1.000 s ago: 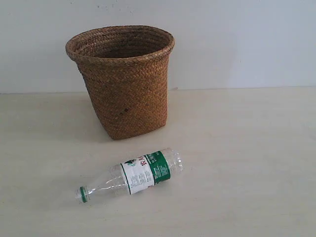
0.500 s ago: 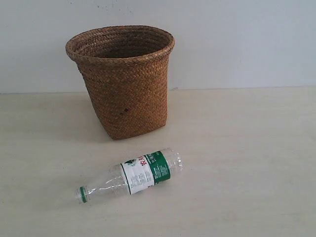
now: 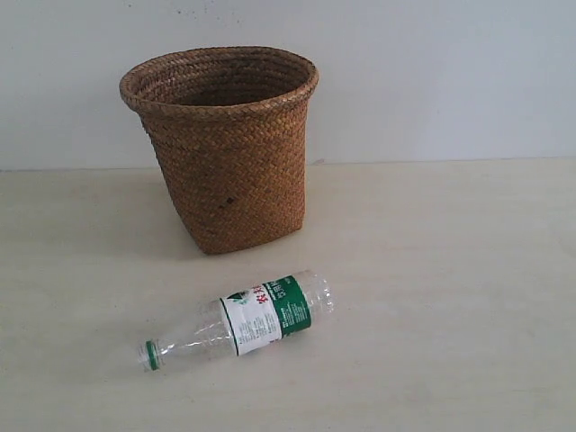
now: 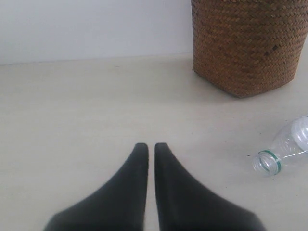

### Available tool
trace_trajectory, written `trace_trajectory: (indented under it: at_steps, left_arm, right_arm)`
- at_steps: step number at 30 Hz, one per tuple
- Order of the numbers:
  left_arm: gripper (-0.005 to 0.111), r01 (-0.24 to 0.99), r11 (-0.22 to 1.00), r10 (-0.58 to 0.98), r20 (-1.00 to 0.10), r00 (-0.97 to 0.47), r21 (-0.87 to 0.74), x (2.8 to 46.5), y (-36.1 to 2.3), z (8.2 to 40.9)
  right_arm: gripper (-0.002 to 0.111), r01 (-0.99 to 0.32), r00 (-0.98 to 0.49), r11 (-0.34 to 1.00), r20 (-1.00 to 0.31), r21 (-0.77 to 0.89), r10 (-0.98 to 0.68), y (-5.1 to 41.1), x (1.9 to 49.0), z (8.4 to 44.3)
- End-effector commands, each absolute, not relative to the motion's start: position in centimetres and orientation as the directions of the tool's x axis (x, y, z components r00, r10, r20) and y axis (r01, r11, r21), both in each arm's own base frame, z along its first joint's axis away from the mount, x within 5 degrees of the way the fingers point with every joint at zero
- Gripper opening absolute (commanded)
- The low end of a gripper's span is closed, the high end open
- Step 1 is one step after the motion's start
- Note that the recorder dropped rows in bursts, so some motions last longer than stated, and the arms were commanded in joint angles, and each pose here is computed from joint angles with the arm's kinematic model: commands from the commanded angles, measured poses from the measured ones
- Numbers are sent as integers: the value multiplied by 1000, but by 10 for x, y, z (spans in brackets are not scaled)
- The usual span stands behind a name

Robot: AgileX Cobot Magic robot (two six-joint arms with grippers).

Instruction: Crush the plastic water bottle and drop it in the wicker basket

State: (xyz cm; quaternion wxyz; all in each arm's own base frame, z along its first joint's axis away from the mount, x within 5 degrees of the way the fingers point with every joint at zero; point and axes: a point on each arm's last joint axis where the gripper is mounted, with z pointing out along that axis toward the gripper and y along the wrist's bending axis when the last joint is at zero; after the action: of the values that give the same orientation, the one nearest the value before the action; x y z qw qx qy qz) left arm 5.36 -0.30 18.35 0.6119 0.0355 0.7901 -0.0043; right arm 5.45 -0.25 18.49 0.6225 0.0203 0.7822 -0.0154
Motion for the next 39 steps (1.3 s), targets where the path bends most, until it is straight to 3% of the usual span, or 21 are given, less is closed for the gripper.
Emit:
trace_trajectory:
  at_steps: [1, 14, 19, 23, 27, 29, 34, 39]
  left_arm:
    - [4, 59, 997, 61, -967, -246, 48, 54, -3, 183]
    - [4, 58, 997, 66, -969, -236, 53, 54, -2, 183]
    - [4, 54, 998, 42, -988, -150, 34, 55, -3, 191]
    - [4, 61, 980, -193, -979, 62, -190, 56, -3, 212]
    - [4, 91, 975, -217, -964, 156, -205, 47, -3, 256]
    - [4, 99, 975, -211, -969, 127, -200, 49, -5, 285]
    - [4, 98, 970, -202, -960, -192, -223, 93, -13, 339]
    - [4, 98, 928, -348, -930, -121, -360, 122, -14, 363]
  right_arm:
    - [0, 54, -208, 999, -978, -6, 5, -3, 54, 186]
    - [0, 54, -208, 999, -978, -6, 5, -3, 54, 186]
    - [0, 54, -208, 999, -978, -6, 5, -3, 54, 186]
    - [0, 54, -208, 999, -978, -6, 5, -3, 54, 186]
    - [0, 54, -208, 999, -978, -6, 5, -3, 54, 186]
    - [0, 54, -208, 999, -978, -6, 5, -3, 54, 186]
    - [0, 54, -208, 999, -978, -6, 5, -3, 54, 186]
    - [0, 54, -208, 999, -978, -6, 5, -3, 54, 186]
